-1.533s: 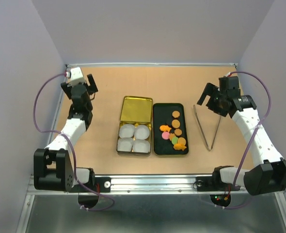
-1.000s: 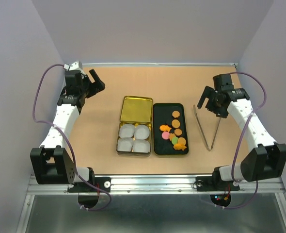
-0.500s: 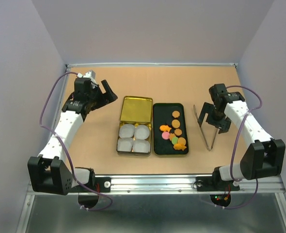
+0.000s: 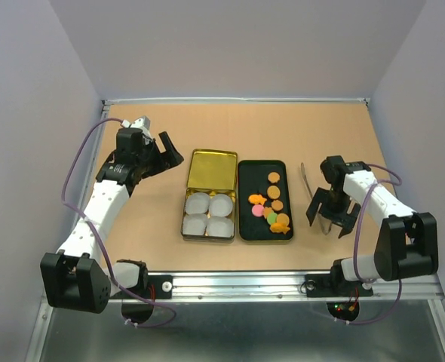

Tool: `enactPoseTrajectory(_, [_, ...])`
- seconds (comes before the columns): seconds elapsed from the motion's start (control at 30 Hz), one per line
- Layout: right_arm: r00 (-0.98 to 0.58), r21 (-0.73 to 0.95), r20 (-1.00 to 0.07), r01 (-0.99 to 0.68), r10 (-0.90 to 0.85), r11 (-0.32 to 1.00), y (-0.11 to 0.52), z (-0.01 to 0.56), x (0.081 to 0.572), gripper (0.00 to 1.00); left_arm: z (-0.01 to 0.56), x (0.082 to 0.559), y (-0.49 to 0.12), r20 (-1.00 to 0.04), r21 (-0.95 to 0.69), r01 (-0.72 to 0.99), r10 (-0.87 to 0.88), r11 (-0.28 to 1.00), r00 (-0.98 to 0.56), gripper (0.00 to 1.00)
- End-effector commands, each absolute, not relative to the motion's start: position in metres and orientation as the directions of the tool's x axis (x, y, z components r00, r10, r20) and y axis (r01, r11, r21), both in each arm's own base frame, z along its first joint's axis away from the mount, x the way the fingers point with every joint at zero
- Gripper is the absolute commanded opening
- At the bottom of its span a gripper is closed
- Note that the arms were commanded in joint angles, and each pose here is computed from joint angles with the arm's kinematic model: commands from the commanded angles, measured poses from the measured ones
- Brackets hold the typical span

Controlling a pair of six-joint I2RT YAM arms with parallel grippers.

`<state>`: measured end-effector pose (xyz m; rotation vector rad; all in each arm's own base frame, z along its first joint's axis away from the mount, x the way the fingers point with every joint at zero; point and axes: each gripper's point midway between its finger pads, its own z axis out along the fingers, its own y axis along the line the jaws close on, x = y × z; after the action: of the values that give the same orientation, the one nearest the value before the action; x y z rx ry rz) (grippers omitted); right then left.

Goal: Pack the cookies

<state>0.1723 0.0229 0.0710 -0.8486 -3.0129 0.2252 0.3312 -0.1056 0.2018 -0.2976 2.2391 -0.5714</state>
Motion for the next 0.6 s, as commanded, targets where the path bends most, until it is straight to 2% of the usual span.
enactPoseTrajectory(0.0, [-0.82, -0.101, -0.112, 0.571, 0.561, 0.814, 0.02, 0.072, 0.173, 1.0, 0.202, 0.327, -0.106, -0.67, -0.475, 0.008, -0.355, 0.88, -0.652, 0.97])
enactPoseTrajectory(0.07, [-0.797, -0.111, -0.142, 0.602, 0.587, 0.791, 0.016, 0.069, 0.177, 1.0, 0.197, 0.327, -0.106, -0.664, -0.471, 0.006, -0.35, 0.882, -0.661, 0.97])
enactPoseTrajectory(0.2, [-0.8, -0.142, -0.123, 0.6, 0.588, 0.787, 0.014, 0.049, 0.173, 1.0, 0.193, 0.328, -0.107, -0.663, -0.465, 0.014, -0.338, 0.885, -0.668, 0.97])
enactPoseTrajectory(0.43, [-0.787, -0.118, -0.205, 0.611, 0.582, 0.783, 0.01, 0.035, 0.206, 1.0, 0.192, 0.329, -0.103, -0.672, -0.445, 0.008, -0.329, 0.895, -0.664, 0.97])
enactPoseTrajectory(0.57, [-0.797, -0.12, -0.203, 0.597, 0.569, 0.793, 0.009, 0.02, 0.216, 1.0, 0.194, 0.326, -0.1, -0.676, -0.436, -0.004, -0.331, 0.9, -0.658, 0.97])
